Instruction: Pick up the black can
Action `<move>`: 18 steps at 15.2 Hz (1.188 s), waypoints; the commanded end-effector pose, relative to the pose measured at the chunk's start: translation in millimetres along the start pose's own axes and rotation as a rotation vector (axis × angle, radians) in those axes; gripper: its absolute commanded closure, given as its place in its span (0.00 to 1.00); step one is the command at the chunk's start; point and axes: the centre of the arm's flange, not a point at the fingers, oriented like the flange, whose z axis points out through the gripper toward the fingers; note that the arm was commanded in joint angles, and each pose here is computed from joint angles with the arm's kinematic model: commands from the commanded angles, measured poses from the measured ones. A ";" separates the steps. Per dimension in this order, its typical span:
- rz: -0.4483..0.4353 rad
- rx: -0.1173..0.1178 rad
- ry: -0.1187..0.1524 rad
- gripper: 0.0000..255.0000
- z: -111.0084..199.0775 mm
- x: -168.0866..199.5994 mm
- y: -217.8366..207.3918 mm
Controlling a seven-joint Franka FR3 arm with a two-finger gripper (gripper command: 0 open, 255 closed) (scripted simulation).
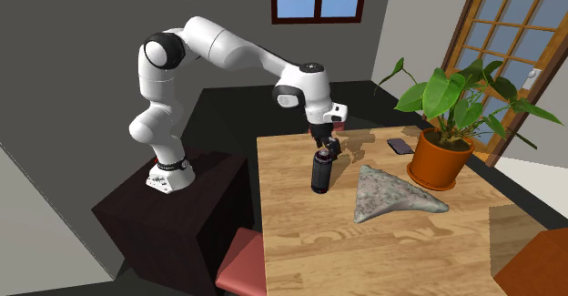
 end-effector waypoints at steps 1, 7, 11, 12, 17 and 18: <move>0.000 0.000 0.000 0.00 2.6 -1.7 -0.3; 0.000 0.000 0.000 1.00 2.6 -1.6 -1.2; 0.000 0.000 0.001 1.00 2.6 -1.6 -0.3; 0.000 0.000 0.000 1.00 -2.5 -0.3 -0.1; 0.000 0.000 0.001 1.00 -28.0 6.6 0.8; 0.000 0.000 0.001 1.00 -33.1 7.9 1.0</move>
